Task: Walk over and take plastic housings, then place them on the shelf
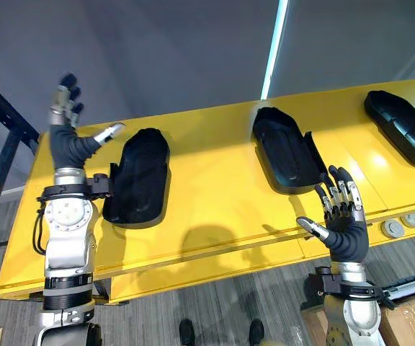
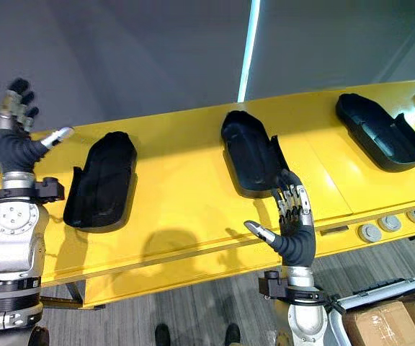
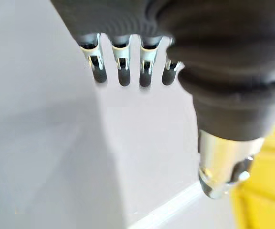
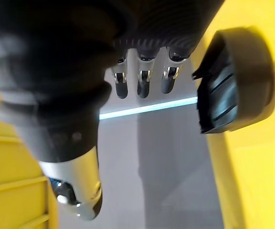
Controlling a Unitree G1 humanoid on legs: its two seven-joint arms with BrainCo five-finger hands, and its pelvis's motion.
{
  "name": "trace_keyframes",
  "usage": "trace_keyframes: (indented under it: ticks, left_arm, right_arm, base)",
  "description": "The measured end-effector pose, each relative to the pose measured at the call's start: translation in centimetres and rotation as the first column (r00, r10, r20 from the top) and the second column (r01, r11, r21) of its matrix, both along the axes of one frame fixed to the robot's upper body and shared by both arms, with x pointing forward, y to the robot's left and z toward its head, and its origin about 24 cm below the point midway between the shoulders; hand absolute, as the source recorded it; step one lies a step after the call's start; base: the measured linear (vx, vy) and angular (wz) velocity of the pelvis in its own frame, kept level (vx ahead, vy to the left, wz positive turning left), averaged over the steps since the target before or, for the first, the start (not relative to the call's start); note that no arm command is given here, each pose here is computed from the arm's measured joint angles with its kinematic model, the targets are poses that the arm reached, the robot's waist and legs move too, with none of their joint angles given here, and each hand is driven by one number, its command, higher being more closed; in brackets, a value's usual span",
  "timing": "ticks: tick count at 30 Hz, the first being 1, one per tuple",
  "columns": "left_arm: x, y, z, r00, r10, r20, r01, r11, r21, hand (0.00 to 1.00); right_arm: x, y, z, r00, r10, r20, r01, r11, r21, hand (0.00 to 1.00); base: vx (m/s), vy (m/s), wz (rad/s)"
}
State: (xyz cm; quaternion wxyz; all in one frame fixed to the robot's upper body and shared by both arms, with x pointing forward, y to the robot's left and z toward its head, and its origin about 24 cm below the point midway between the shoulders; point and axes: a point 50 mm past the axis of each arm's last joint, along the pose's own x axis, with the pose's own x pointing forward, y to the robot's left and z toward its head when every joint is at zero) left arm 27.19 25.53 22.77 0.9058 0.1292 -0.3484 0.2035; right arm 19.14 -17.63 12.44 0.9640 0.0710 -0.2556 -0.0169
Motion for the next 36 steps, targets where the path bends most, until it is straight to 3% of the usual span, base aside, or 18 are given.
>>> trace_keyframes:
  ticks: [4,8,11,13,16,27,36]
  left_arm:
    - [-4.5,-0.2,-1.1,0.991,0.065,0.116,-0.06,0.997,-0.043,1.0]
    - [-8.6,-2.1,-5.7,0.998,0.053,0.016,-0.05,0.986,-0.158,1.0]
    - [-10.4,-4.1,-8.7,0.994,-0.076,-0.078,0.05,0.955,-0.293,1.0]
    - [-11.7,-5.6,-11.2,0.969,-0.194,-0.153,0.11,0.894,-0.435,1.0]
    - [-12.6,-6.2,-12.8,0.938,-0.273,-0.212,0.138,0.857,-0.496,1.0]
    - [-13.1,-6.7,-16.7,0.814,-0.473,-0.337,0.22,0.788,-0.575,1.0]
    - [-9.3,-6.9,-15.3,0.826,-0.503,-0.255,0.316,0.788,-0.529,1.0]
  right_arm:
    - [0.0,-0.2,0.0,1.0,-0.004,-0.002,0.004,1.0,-0.005,0.0]
    - [-0.2,0.1,-0.4,1.0,0.003,-0.011,-0.003,1.0,0.014,0.0]
    - [-0.5,0.4,-0.8,1.0,0.008,-0.027,-0.007,0.999,0.04,0.0]
    - [-0.6,0.9,-1.0,0.999,0.026,-0.038,-0.024,0.998,0.055,0.0]
    - [-0.7,1.1,-1.3,0.998,0.034,-0.054,-0.031,0.998,0.062,0.0]
    - [-0.5,2.2,-2.2,0.991,0.1,-0.093,-0.094,0.994,0.061,0.0]
    - [0.6,2.3,-0.8,0.994,0.105,-0.022,-0.104,0.993,0.055,0.0]
  base:
    - [-0.01,0.017,0.09]
    - [-0.04,0.011,0.14]
    - [-0.05,0.012,0.13]
    - [-0.02,0.009,0.01]
    - [-0.01,0.009,0.09]
    - [0.0,0.004,0.03]
    - [-0.01,0.015,-0.1]
